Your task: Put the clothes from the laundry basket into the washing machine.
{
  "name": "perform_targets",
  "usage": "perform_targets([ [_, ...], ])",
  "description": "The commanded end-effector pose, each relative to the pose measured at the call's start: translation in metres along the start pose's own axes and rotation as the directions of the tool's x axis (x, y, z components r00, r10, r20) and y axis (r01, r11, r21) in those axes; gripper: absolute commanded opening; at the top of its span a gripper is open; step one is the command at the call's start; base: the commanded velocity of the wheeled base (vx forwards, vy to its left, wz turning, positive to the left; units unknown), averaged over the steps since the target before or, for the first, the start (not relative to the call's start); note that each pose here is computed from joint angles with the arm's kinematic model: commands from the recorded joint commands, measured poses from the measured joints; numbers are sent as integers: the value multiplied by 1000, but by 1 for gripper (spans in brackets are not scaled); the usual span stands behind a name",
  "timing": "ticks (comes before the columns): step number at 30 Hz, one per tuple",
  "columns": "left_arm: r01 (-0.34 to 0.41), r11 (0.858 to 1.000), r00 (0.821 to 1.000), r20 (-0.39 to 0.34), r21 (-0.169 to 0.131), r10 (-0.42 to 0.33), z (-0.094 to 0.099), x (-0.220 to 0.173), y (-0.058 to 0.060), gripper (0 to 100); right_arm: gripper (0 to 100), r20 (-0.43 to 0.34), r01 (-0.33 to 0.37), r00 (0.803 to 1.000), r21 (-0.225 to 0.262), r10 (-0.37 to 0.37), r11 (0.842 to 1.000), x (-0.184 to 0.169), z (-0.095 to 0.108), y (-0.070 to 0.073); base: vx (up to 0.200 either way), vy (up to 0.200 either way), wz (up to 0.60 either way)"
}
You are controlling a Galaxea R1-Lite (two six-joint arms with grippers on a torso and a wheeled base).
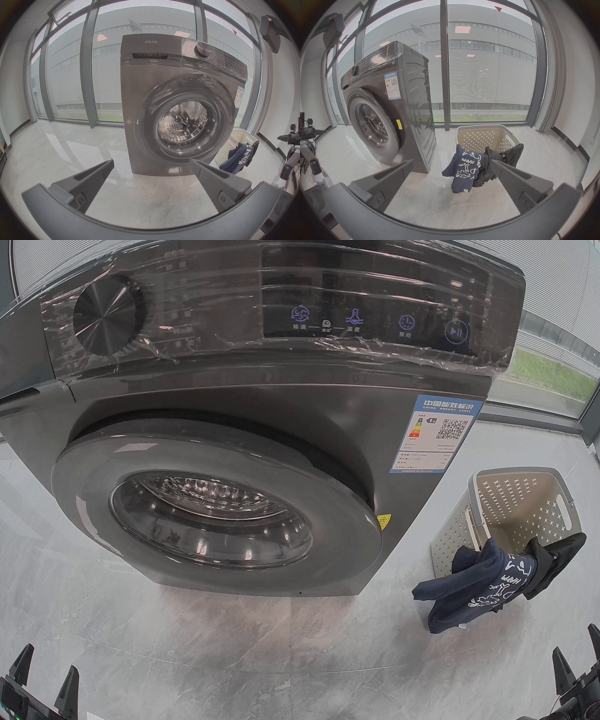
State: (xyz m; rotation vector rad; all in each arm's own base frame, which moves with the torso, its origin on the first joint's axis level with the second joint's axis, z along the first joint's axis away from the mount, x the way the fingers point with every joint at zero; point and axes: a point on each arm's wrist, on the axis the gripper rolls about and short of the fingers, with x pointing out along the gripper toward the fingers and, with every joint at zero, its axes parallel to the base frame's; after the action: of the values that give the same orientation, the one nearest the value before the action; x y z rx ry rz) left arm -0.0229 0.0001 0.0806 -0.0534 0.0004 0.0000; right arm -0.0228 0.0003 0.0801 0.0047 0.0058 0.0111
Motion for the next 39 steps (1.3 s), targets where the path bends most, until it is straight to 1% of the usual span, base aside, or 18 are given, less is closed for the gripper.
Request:
perform_targets([
  [1,0,1000,1000,-9,0,0,-5,1,0,100,100,1,0,1000,0,0,1000,0,-5,0,0,0,0],
  [4,0,1000,1000,-9,0,0,-5,1,0,100,100,1,0,1000,0,0,1000,0,-5,0,0,0,0],
  [10,0,1000,1000,-9,0,0,-5,1,0,100,100,1,-1,1000,0,1,1000,0,-5,0,0,200,0],
  [17,0,1000,1000,-9,0,0,-5,1,0,100,100,0,10,1000,0,-10,1000,0,-5,0,0,0,0],
  [23,0,1000,1000,-9,0,0,-5,1,0,100,100,1,8,1000,1,-8,1000,0,-5,0,0,0,600],
  [39,0,1000,1000,-9,0,0,-5,1,0,100,100,1,5,1000,1,-5,1000,0,-5,0,0,0,0],
])
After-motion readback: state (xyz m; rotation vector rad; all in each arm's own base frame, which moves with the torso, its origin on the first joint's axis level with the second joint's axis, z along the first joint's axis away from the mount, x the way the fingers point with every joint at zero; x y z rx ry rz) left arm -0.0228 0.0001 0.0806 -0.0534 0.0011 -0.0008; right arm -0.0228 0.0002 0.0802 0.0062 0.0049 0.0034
